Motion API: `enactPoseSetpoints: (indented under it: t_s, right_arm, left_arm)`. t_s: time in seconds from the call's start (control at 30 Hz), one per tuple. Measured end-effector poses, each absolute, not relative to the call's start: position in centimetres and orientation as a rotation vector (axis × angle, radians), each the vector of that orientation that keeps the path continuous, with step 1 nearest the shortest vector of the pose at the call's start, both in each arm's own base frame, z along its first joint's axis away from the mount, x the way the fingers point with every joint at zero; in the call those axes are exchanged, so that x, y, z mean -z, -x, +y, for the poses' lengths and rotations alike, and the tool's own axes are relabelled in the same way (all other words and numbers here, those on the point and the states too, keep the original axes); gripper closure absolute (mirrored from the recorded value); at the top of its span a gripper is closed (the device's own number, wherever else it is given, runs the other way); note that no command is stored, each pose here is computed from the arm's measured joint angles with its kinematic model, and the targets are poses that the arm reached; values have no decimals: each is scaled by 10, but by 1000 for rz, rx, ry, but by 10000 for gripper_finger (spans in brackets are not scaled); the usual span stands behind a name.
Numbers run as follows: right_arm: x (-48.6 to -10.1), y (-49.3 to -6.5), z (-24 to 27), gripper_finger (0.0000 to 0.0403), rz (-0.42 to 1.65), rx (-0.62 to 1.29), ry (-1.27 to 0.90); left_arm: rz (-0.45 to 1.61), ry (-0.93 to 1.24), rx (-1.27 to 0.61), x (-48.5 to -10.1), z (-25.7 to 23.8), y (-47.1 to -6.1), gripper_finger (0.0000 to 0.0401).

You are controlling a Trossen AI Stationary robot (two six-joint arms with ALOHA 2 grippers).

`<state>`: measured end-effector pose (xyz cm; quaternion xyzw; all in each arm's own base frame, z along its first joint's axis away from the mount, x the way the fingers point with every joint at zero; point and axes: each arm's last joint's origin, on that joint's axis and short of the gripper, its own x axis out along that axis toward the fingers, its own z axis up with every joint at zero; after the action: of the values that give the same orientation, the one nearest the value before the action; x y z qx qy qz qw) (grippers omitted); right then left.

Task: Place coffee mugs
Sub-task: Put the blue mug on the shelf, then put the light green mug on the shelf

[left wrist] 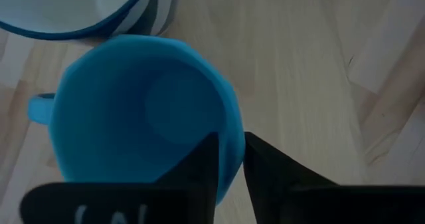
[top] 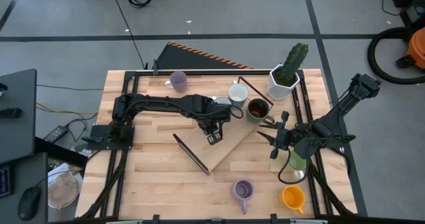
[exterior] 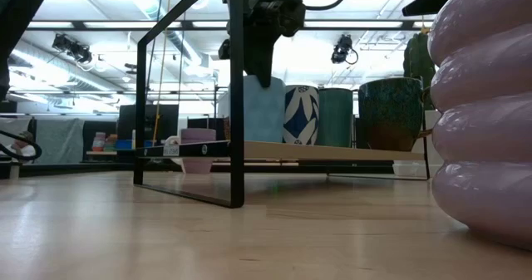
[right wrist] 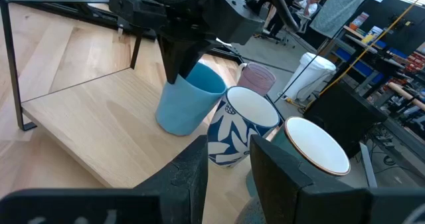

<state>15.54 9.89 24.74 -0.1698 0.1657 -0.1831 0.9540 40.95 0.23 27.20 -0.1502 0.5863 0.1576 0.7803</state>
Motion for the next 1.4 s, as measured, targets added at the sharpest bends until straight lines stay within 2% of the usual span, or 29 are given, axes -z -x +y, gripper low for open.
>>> enactPoseSetpoints:
  t_s: [0.57,0.83,1.23,1.4]
  right_arm:
    - [-247,-155,99,285,338,372,346]
    - [-247,-155,99,285,338,371,346]
    - [-247,-155,99,284,341,357,343]
    - [-247,-155,99,284,341,356,342]
  left_arm:
    - [1245,259,-330,-273,3,-412,314]
    - [1237,206,-369,-273,3,-411,281]
    - [1233,186,-343,-273,-2,-412,275]
    - [1209,182,-327,-283,-2,-413,249]
